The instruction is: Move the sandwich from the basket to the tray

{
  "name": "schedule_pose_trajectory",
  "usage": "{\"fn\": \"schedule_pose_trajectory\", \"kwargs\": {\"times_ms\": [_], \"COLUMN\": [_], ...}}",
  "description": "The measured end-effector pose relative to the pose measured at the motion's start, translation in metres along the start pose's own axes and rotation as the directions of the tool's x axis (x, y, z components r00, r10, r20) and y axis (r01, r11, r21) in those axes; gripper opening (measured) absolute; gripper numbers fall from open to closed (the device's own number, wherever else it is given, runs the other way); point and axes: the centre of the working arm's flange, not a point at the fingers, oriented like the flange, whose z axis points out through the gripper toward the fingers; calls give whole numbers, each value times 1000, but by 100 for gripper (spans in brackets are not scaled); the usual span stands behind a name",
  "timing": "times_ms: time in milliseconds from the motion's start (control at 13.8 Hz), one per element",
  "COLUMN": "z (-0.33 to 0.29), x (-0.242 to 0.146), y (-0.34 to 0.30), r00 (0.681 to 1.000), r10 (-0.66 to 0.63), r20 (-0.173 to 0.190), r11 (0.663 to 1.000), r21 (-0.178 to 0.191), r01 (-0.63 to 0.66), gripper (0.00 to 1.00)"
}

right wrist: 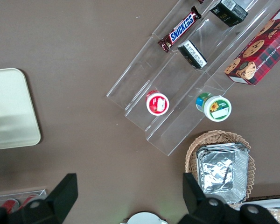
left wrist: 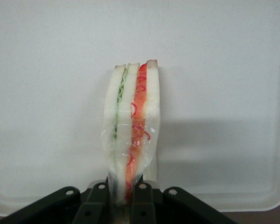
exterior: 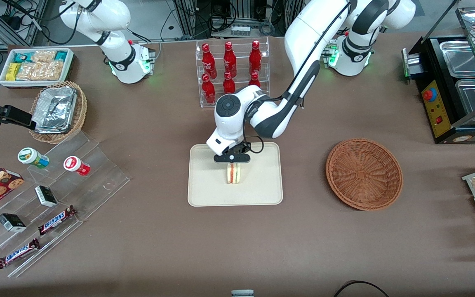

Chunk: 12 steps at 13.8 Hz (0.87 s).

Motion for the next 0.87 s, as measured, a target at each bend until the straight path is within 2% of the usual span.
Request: {"fn": "schedule_pose_trajectory", "kwargs": {"times_ms": [145, 436, 655, 873], "z": [1, -8, -67, -159], "x": [1, 8, 29, 51], "y": [-1, -3, -16, -61], "r00": [1000, 1000, 999, 991], "r10": [2, -7, -47, -136], "r20": [-1, -5, -8, -13], "r11": [1000, 1000, 997, 987], "r21": [5, 19, 53, 80], "r01": [-2, 7, 48, 137], "gripper": [30, 70, 98, 99]}}
